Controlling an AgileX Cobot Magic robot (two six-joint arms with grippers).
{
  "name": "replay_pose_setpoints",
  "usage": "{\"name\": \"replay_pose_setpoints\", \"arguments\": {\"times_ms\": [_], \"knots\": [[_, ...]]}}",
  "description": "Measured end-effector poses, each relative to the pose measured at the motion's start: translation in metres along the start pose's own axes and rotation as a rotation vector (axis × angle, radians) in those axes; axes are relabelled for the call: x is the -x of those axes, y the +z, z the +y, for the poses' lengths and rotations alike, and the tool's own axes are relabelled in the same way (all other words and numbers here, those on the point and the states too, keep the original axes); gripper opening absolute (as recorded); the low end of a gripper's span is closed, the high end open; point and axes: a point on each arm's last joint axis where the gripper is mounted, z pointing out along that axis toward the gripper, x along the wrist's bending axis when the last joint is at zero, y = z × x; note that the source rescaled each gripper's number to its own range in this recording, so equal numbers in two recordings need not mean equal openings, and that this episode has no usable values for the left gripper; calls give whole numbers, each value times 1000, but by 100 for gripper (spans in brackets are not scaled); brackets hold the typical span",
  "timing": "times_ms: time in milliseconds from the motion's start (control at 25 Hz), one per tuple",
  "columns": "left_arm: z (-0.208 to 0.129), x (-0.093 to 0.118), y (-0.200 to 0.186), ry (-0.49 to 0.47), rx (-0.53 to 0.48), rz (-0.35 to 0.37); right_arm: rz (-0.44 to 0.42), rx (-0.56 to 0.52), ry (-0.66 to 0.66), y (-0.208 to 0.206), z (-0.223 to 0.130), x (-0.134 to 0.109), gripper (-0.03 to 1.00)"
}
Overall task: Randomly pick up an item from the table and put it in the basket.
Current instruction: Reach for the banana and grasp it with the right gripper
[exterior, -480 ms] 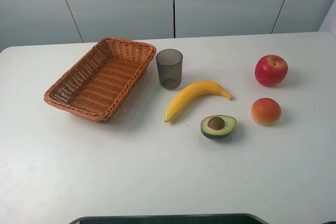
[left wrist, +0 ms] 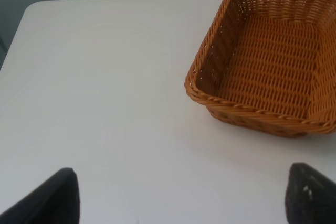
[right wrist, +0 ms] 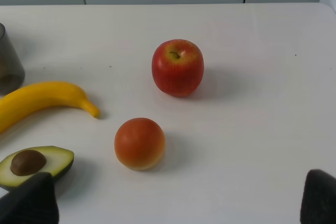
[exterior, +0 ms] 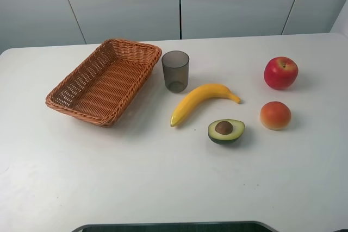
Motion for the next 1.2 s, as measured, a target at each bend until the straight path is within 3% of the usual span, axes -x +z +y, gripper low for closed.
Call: {"name": "replay_pose_setpoints", "arguments": {"times_ms": [1200], "knots": [[0,0,0,0,0,0,-1,-30,0,1,3,0,100]]}}
